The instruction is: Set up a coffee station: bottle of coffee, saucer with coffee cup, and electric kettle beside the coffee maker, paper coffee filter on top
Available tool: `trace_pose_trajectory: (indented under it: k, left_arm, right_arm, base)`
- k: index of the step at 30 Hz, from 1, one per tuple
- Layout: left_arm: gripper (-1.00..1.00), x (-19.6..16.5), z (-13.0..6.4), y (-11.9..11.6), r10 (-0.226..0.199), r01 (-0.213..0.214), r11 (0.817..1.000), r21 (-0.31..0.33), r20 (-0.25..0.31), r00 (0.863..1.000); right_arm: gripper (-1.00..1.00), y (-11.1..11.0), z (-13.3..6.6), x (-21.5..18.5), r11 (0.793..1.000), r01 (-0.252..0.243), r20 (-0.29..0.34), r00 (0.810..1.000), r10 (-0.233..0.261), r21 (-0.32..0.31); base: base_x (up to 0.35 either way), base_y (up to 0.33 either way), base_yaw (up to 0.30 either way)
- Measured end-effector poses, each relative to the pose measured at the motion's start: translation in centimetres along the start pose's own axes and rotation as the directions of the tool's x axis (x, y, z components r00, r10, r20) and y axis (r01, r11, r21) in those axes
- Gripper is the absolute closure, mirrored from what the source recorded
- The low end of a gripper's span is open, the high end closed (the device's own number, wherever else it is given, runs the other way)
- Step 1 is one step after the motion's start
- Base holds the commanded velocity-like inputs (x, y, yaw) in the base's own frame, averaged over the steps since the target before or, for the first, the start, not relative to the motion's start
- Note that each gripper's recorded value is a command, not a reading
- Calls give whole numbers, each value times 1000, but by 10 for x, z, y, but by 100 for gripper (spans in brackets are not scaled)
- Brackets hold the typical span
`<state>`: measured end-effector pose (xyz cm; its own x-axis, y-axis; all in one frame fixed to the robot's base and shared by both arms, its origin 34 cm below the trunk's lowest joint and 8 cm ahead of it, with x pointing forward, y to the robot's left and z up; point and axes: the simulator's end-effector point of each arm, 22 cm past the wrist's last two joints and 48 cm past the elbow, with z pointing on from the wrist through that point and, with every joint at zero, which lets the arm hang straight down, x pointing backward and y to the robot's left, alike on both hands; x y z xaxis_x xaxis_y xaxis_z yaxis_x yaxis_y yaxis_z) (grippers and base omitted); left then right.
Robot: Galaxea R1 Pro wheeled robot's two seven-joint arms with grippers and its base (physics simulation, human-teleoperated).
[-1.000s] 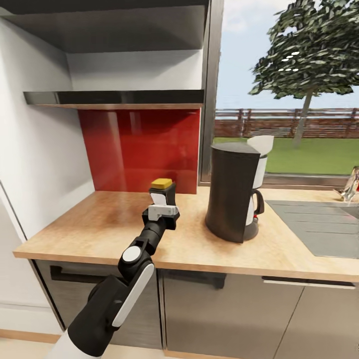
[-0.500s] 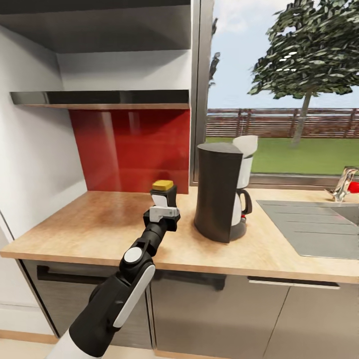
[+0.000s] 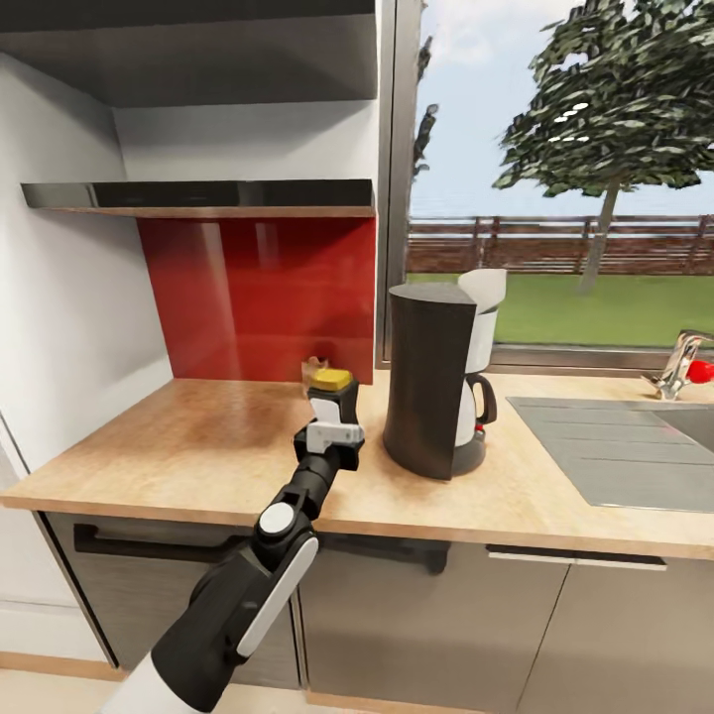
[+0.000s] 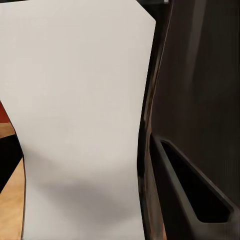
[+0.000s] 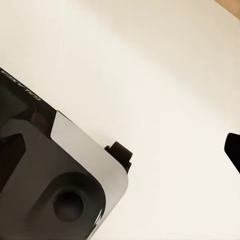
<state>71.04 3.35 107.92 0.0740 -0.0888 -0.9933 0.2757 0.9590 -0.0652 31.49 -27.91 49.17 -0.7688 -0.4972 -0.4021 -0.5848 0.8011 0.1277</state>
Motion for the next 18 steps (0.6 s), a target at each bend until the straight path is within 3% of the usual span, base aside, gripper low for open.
trace_pose_trajectory:
  k: [18]
  left_arm:
    - [100,3,1,-2,2,-2,1000,2,6,1000]
  right_arm:
    - [-100,1,0,0,1000,2,0,1000,-2,-2]
  base:
    - [88,0,0]
